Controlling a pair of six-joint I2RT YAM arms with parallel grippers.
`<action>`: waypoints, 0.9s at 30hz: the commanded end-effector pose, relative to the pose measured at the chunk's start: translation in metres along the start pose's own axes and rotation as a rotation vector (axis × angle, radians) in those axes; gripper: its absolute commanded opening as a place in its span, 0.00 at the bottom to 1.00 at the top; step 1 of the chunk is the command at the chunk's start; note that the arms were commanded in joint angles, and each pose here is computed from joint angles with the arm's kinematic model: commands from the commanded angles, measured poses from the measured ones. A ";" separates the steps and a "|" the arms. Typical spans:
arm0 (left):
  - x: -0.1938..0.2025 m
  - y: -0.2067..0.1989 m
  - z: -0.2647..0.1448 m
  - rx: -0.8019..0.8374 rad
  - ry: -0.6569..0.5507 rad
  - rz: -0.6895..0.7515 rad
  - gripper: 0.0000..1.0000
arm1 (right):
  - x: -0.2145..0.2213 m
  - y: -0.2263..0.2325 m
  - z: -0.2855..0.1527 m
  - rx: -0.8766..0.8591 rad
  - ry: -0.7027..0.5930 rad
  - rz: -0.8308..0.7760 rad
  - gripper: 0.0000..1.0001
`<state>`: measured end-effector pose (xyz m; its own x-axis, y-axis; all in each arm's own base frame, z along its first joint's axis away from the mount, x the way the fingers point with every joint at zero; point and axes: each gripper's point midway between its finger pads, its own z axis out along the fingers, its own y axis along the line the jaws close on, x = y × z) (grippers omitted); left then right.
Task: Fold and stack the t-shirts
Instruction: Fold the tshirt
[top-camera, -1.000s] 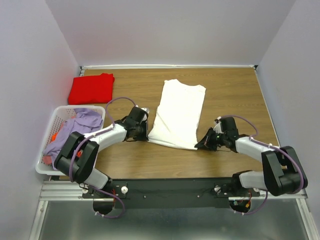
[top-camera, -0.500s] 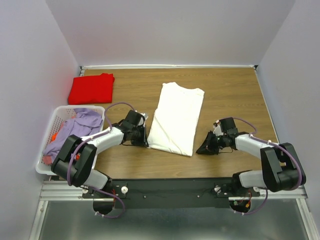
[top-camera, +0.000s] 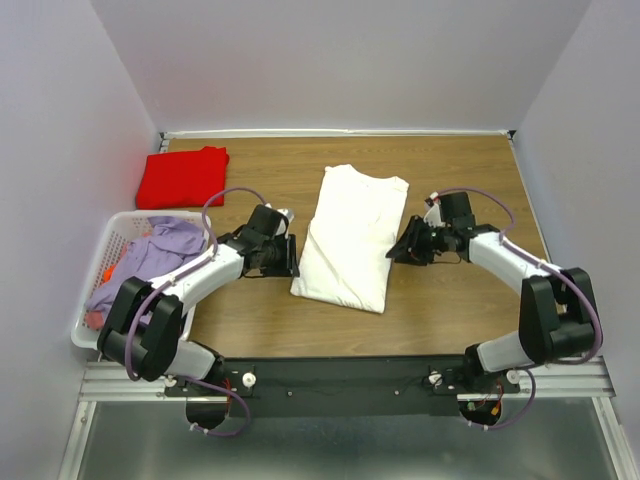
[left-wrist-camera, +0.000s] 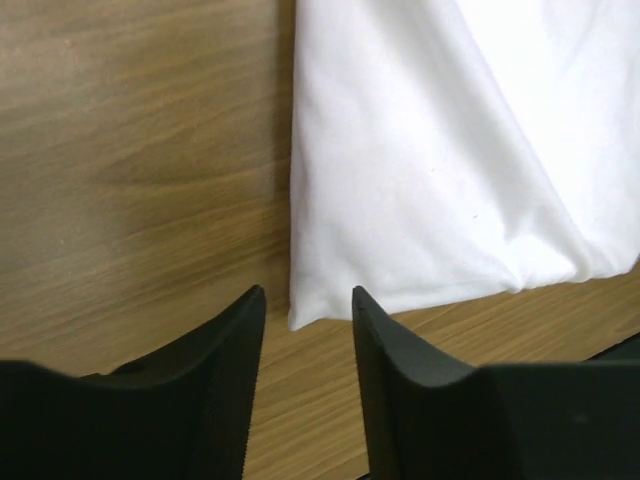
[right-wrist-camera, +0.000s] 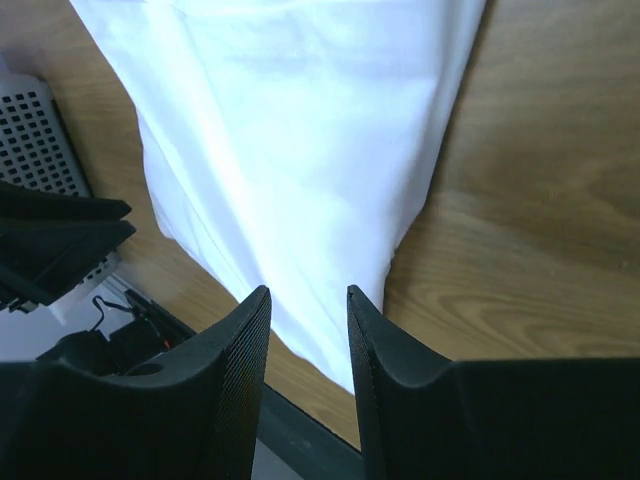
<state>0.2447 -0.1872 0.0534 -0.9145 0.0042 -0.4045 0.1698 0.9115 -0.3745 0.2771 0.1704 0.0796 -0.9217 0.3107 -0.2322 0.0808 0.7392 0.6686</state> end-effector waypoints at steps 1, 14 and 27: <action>-0.026 -0.009 -0.008 0.007 -0.061 0.035 0.37 | -0.021 0.006 0.009 -0.004 0.000 -0.048 0.43; -0.013 -0.029 0.026 0.095 0.024 0.078 0.20 | -0.076 -0.001 0.047 0.089 -0.065 -0.168 0.42; 0.013 -0.008 0.050 0.048 0.097 0.071 0.20 | -0.094 0.007 0.058 0.103 -0.076 -0.441 0.43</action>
<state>0.2606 -0.2203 0.0251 -0.9217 0.0818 -0.3791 0.2436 0.8828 -0.4017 0.3745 0.1747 0.0563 -0.8916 0.1187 -0.4370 -0.1254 0.8626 0.4901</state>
